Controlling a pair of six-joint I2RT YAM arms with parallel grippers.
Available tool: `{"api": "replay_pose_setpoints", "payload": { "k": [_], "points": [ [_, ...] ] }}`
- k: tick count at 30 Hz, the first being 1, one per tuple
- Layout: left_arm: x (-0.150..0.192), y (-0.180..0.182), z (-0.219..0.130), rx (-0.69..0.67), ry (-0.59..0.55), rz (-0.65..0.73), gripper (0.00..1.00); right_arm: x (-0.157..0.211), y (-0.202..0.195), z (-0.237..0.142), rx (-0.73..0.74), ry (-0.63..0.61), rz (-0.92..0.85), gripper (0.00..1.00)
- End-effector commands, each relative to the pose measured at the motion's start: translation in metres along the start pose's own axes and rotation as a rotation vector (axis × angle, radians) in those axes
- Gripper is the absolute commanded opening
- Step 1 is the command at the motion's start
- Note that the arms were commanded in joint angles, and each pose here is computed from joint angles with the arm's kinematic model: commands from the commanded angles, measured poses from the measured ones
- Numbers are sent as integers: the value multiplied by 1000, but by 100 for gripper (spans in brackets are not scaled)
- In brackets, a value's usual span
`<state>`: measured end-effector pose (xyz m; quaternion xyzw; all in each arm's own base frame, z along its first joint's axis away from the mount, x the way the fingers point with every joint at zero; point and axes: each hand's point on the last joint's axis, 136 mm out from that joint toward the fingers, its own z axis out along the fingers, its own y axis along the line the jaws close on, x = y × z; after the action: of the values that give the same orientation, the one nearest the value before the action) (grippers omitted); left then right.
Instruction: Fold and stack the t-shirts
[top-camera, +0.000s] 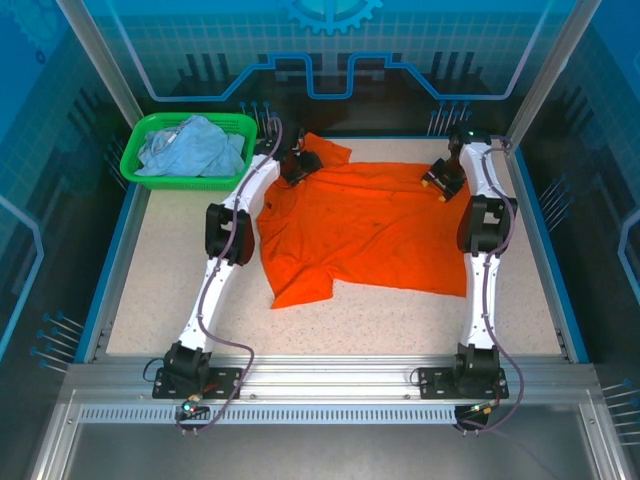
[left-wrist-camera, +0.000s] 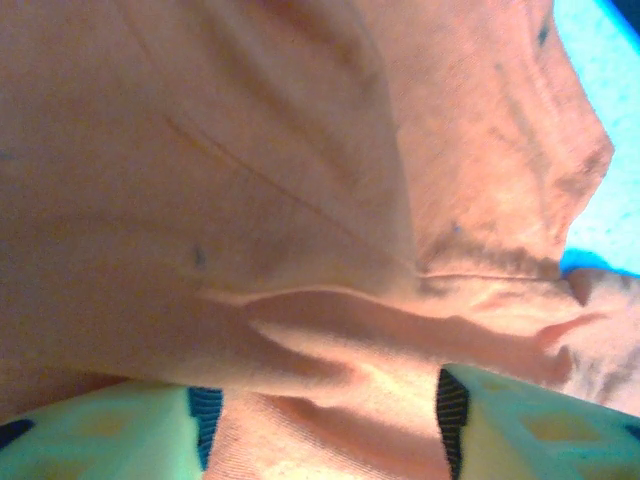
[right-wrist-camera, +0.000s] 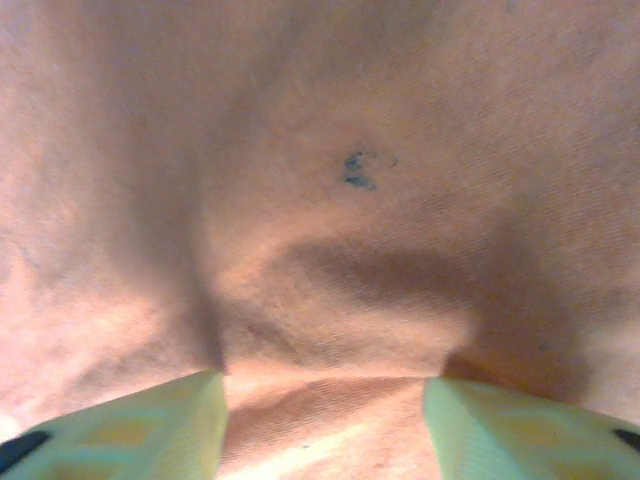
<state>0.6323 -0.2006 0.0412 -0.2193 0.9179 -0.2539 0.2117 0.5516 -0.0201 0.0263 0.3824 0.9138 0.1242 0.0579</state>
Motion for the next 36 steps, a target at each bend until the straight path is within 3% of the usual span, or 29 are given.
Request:
{"api": "replay_pose_setpoints", "payload": {
  "k": [1, 3, 7, 10, 13, 15, 21, 25, 28, 31, 36],
  "points": [
    [-35, -25, -29, 106, -80, -23, 73, -1, 15, 13, -96, 48, 18, 71],
    [-52, -50, -71, 159, -135, 1, 82, 4, 43, -21, -178, 20, -43, 78],
    [-66, -94, -166, 222, -224, 55, 94, 32, 61, -90, -185, -70, -142, 91],
    [-49, -90, -215, 172, -236, 25, 94, 58, 47, -126, -177, -120, -169, 93],
    [-7, -75, -246, 137, -205, 9, 94, 89, 0, -141, -112, -140, -135, 92],
    [33, -55, -250, 106, -132, 5, 91, 108, -36, -149, -73, -151, -105, 91],
    [167, 32, -253, -31, 254, -29, 64, 173, -162, -147, 6, -113, 66, 81],
    [253, 81, -270, -101, 428, -13, 58, 214, -235, -132, 4, -29, 204, 63],
    [297, 112, -283, -143, 503, -8, 58, 229, -262, -124, -21, -11, 259, 55],
    [327, 134, -286, -140, 544, -57, 56, 228, -260, -120, -60, -10, 253, 52],
    [349, 155, -279, -150, 552, -63, 52, 224, -255, -106, -89, 38, 278, 50]
  ]
}}
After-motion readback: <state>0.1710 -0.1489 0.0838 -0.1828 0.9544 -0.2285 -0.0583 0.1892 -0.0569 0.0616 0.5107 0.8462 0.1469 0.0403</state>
